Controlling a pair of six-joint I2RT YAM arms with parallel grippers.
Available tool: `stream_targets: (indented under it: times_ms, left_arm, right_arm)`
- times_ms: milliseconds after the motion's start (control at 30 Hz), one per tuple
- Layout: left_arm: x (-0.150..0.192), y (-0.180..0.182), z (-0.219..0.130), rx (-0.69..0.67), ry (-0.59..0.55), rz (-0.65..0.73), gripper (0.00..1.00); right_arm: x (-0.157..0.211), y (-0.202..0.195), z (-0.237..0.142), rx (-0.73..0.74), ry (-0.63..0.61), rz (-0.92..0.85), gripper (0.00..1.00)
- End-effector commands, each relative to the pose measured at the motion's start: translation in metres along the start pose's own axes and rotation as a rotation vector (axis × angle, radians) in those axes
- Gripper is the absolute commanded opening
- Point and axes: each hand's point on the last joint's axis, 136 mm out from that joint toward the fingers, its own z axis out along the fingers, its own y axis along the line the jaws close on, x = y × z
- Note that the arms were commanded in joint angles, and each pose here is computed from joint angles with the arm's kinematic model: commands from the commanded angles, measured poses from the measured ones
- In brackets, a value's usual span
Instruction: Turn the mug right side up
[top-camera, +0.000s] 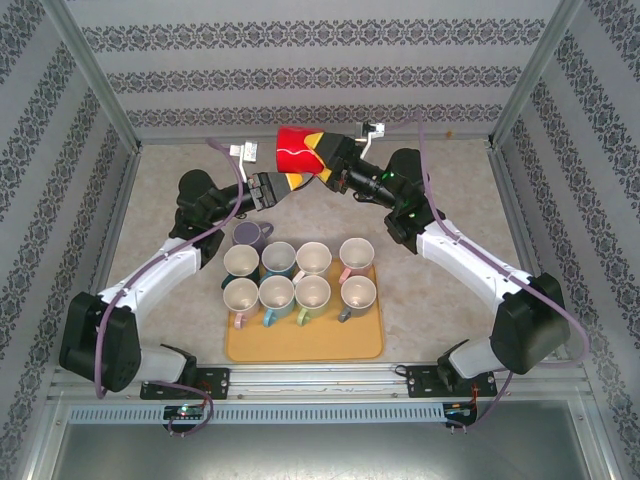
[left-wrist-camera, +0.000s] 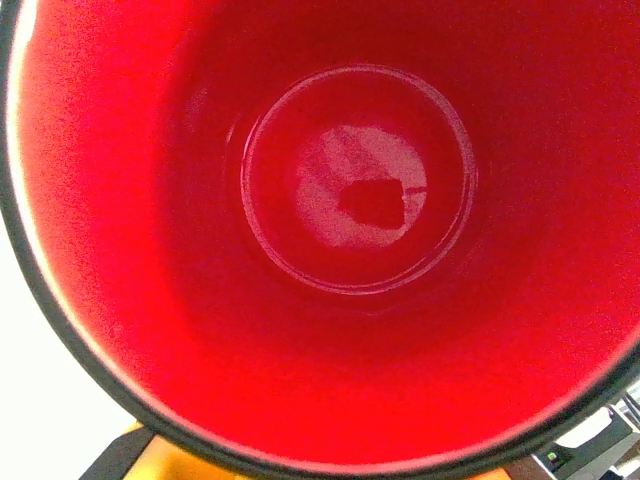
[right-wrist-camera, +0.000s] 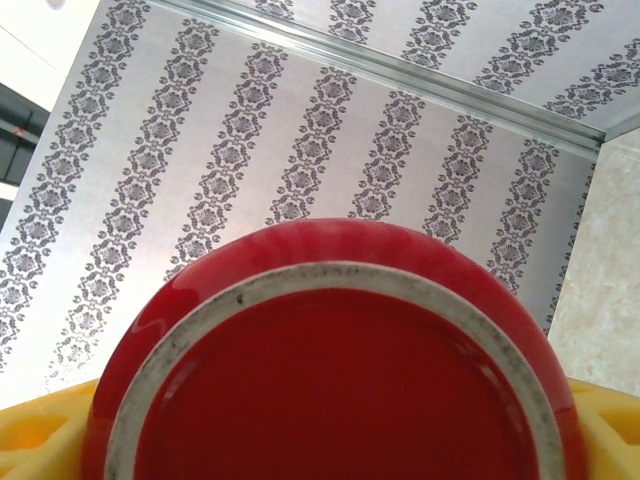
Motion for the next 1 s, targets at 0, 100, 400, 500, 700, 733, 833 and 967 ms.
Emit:
stream_targets:
  times_ms: [0, 100, 400, 500, 700, 733, 833, 967]
  left_arm:
    - [-0.011, -0.021, 0.000, 0.023, -0.026, 0.087, 0.00]
    - [-0.011, -0.022, 0.000, 0.021, -0.028, 0.086, 0.00]
    - [-0.007, -0.024, -0.005, 0.008, -0.028, 0.098, 0.00]
    - [-0.007, -0.028, -0.006, 0.010, -0.028, 0.107, 0.00]
    - [-0.007, -0.036, -0.012, -0.023, -0.019, 0.141, 0.00]
    - [-0.006, -0.039, -0.013, -0.032, -0.015, 0.152, 0.00]
    - [-0.003, -0.047, -0.022, -0.079, -0.006, 0.190, 0.00]
    - [0.007, -0.061, -0.036, -0.126, 0.006, 0.227, 0.00]
  right_arm:
    - [0.023, 0.029, 0.002, -0.100, 0.071, -0.047, 0.43]
    - [0.023, 0.028, 0.001, -0.098, 0.069, -0.046, 0.44]
    - [0.022, 0.032, 0.001, -0.109, 0.067, -0.041, 0.47]
    - [0.023, 0.035, 0.000, -0.118, 0.067, -0.046, 0.63]
    - [0.021, 0.053, -0.008, -0.140, 0.074, -0.113, 0.98]
    - [0.019, 0.055, -0.012, -0.131, 0.064, -0.124, 0.98]
    - [0.007, 0.053, -0.028, -0.088, 0.004, -0.165, 0.98]
    - [-0.012, 0.047, -0.057, -0.005, -0.078, -0.239, 0.98]
